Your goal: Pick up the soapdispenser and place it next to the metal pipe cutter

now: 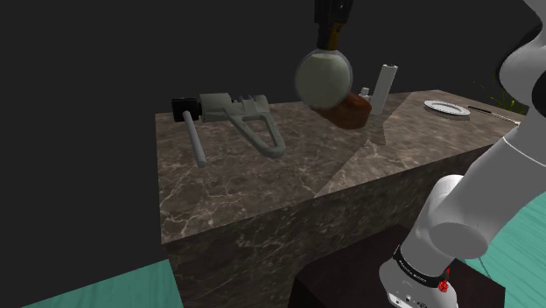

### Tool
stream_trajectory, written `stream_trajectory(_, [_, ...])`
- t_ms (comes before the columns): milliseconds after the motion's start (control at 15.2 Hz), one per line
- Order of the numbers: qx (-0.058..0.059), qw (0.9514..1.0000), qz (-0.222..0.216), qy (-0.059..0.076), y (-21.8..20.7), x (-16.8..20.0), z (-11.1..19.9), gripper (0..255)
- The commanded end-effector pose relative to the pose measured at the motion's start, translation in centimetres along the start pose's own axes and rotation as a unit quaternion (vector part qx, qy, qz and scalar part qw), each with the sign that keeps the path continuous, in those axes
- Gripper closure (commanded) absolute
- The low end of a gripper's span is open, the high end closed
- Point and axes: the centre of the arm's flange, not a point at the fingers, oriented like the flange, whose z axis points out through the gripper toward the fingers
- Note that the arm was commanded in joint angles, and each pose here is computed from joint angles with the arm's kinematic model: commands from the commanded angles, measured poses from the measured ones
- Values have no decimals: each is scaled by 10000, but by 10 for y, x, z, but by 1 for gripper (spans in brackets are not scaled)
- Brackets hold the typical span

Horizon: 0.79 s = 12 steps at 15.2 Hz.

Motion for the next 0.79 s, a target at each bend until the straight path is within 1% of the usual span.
stream_trajectory(0, [1, 10000, 7, 5, -22, 6, 5, 255])
stream_trajectory(66, [1, 10000, 7, 5, -40, 14, 9, 255])
stream_trajectory(726, [1, 10000, 7, 5, -42, 13, 61, 255])
